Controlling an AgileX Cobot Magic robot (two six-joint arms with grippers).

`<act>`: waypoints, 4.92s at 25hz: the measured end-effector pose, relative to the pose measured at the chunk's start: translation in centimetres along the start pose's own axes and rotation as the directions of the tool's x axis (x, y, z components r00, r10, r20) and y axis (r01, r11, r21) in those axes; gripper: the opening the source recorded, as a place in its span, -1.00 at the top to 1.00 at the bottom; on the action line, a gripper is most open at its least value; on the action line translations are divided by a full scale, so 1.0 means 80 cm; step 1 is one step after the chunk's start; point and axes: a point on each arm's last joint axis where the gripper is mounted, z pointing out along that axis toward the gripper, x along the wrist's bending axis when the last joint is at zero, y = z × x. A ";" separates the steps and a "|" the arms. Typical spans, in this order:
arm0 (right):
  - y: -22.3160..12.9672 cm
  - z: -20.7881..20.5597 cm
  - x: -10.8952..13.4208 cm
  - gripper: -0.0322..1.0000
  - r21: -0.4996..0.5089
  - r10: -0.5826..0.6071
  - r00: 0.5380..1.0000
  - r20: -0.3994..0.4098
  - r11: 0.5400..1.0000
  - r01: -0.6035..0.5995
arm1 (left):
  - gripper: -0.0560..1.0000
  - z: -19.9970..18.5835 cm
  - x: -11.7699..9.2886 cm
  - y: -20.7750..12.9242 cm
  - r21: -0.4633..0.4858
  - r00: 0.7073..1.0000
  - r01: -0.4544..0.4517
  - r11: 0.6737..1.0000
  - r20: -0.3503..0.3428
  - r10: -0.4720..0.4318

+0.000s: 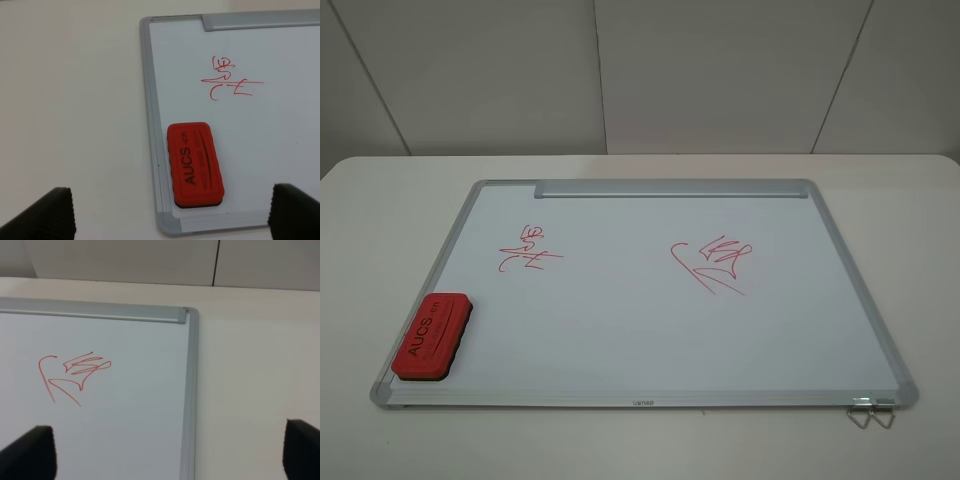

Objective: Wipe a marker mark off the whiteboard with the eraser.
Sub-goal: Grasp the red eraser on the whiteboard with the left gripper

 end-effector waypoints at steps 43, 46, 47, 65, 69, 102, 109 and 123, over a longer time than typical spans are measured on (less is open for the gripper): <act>0.000 0.000 0.000 -0.66 0.000 0.000 1.000 0.000 1.000 0.000 | -0.57 0.005 0.000 0.003 0.025 1.000 -0.007 1.000 0.006 0.006; 0.000 0.000 0.000 -0.66 0.000 0.000 1.000 0.000 1.000 0.000 | -0.57 0.018 0.001 0.009 0.097 1.000 -0.007 0.995 0.008 0.006; 0.000 0.000 0.000 -0.66 0.000 0.000 1.000 0.000 1.000 0.000 | -0.57 0.025 0.001 0.012 0.135 1.000 -0.006 0.991 0.009 0.005; 0.000 0.000 0.000 -0.66 0.000 0.000 1.000 0.000 1.000 0.000 | -0.57 0.222 0.012 0.070 0.656 1.000 -0.008 0.755 0.020 -0.007; 0.000 0.000 0.000 -0.66 0.000 0.000 1.000 0.000 1.000 0.000 | -0.57 0.257 0.012 0.066 0.692 1.000 0.004 0.722 0.020 -0.024; 0.000 0.000 0.000 -0.66 0.000 0.000 1.000 0.000 1.000 0.000 | -0.57 0.355 -0.050 0.000 0.782 0.997 0.077 0.619 -0.044 -0.068; 0.000 0.000 0.000 -0.66 0.000 0.000 1.000 0.000 1.000 0.000 | -0.57 0.357 -0.051 0.002 0.766 0.996 0.080 0.638 -0.041 -0.075; 0.007 0.014 0.000 -0.66 0.079 0.000 1.000 -0.001 0.997 0.000 | -0.57 0.361 -0.048 0.005 0.737 0.999 0.031 0.676 -0.015 -0.029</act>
